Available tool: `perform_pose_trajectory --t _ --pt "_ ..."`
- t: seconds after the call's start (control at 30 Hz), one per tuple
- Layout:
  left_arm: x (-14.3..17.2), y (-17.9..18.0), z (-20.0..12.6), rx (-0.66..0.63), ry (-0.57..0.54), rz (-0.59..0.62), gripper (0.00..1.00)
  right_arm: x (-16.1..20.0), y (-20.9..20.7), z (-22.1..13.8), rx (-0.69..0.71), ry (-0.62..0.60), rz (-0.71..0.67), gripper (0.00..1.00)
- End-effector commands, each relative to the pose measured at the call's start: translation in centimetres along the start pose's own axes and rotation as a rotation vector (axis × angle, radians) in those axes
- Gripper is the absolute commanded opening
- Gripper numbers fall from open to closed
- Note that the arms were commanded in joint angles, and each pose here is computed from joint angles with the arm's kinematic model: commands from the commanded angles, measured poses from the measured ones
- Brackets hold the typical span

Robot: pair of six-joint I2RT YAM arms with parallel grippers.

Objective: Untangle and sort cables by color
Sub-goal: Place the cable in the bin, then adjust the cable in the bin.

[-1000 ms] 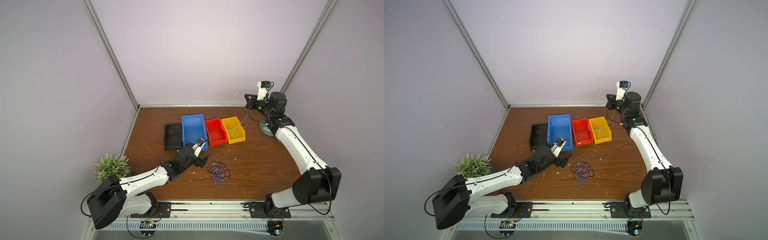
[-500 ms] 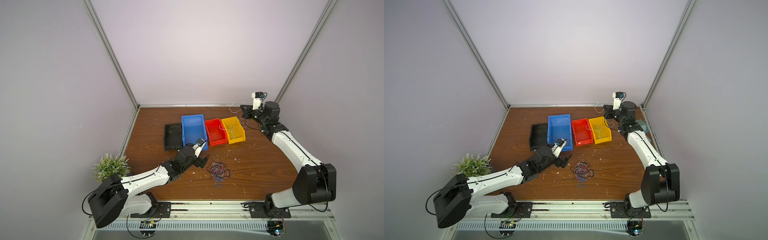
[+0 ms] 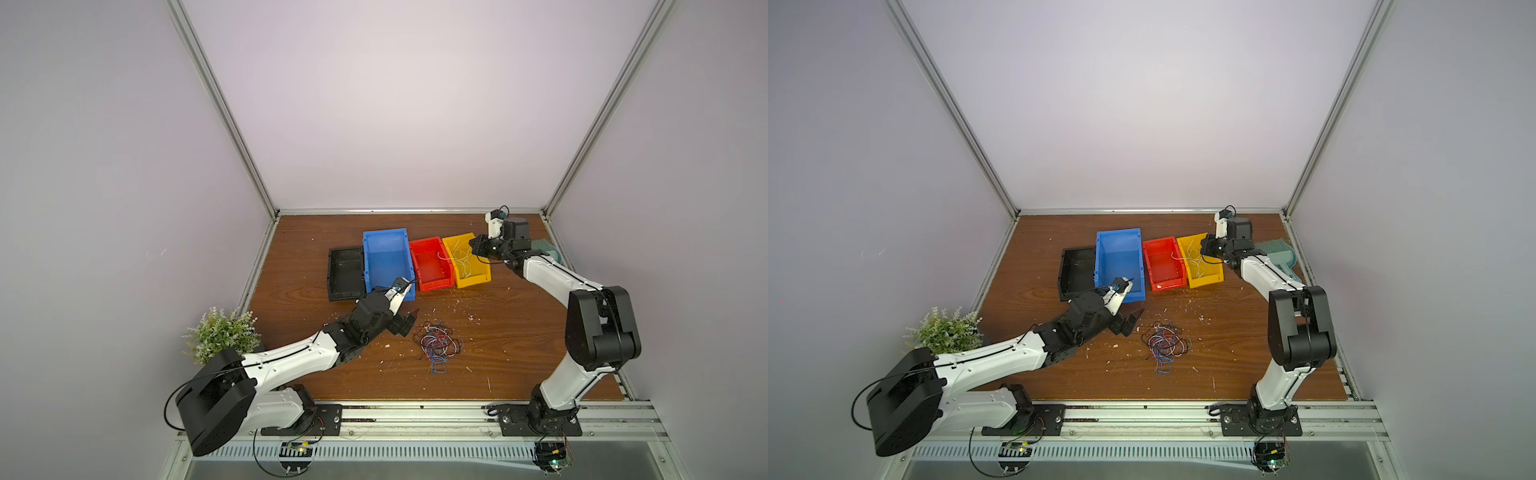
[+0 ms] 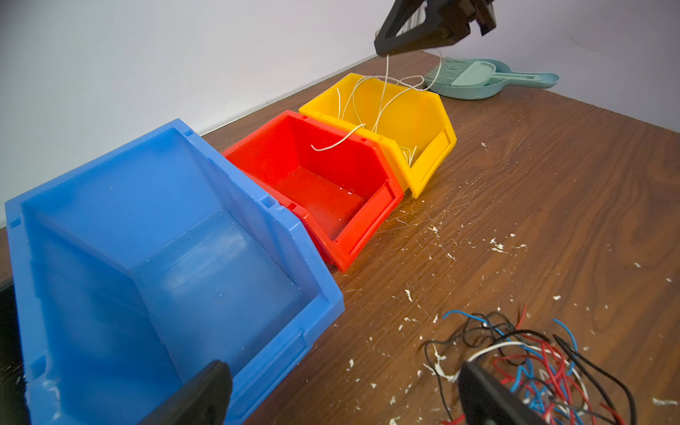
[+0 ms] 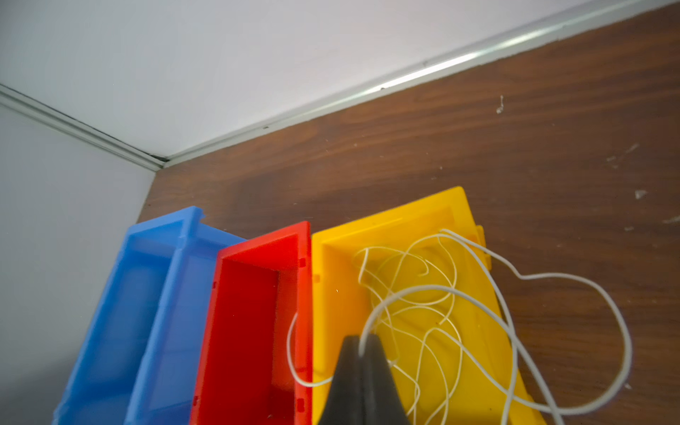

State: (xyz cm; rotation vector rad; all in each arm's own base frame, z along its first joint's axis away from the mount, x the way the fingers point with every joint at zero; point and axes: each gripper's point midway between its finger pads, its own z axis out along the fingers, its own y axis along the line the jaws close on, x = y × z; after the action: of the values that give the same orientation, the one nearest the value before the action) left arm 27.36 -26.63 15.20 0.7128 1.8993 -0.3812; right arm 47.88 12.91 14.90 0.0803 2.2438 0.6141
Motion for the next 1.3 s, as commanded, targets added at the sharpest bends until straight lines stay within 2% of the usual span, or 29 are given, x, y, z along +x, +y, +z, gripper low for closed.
perform_pose_trajectory --t 0.0,0.1,0.23,0.4,0.53,0.63,0.73,0.83,1.0,1.17,1.27 --pt "-0.2 0.2 0.0 0.000 -0.002 -0.018 0.99 -0.8 1.1 0.0 0.020 -0.013 -0.015 0.00" --pt "-0.1 0.2 0.1 0.000 0.000 -0.017 0.99 0.2 1.7 0.9 0.036 0.024 -0.041 0.00" --pt "-0.2 0.2 0.0 -0.003 0.003 -0.011 0.99 -0.1 2.0 0.9 0.067 0.048 -0.043 0.17" --pt "-0.4 0.4 -0.2 -0.008 -0.005 -0.011 1.00 -2.4 3.0 -1.5 0.099 0.029 -0.055 0.36" --pt "-0.7 0.4 -0.3 -0.007 -0.015 -0.011 0.99 -2.9 4.0 -3.4 0.097 0.046 -0.087 0.42" --pt "-0.8 0.4 -0.2 -0.007 -0.013 -0.008 1.00 -1.9 4.7 -4.1 0.088 0.099 -0.124 0.48" --pt "-0.8 0.3 -0.1 -0.004 -0.012 -0.001 0.99 -0.9 5.6 -4.4 0.054 0.152 -0.139 0.48" --pt "-0.8 0.3 0.0 -0.005 -0.004 0.005 0.99 -0.9 6.2 -5.1 0.049 0.147 -0.162 0.49" --pt "-0.8 0.3 0.1 -0.004 0.001 0.014 1.00 0.7 7.9 -3.5 0.020 0.223 -0.270 0.47" --pt "-0.6 0.4 0.1 -0.012 0.011 0.028 0.99 2.1 8.8 -0.9 0.102 0.299 -0.447 0.50" --pt "-0.5 0.5 0.0 -0.019 0.013 0.029 0.99 2.3 8.6 0.6 0.160 0.319 -0.491 0.54"
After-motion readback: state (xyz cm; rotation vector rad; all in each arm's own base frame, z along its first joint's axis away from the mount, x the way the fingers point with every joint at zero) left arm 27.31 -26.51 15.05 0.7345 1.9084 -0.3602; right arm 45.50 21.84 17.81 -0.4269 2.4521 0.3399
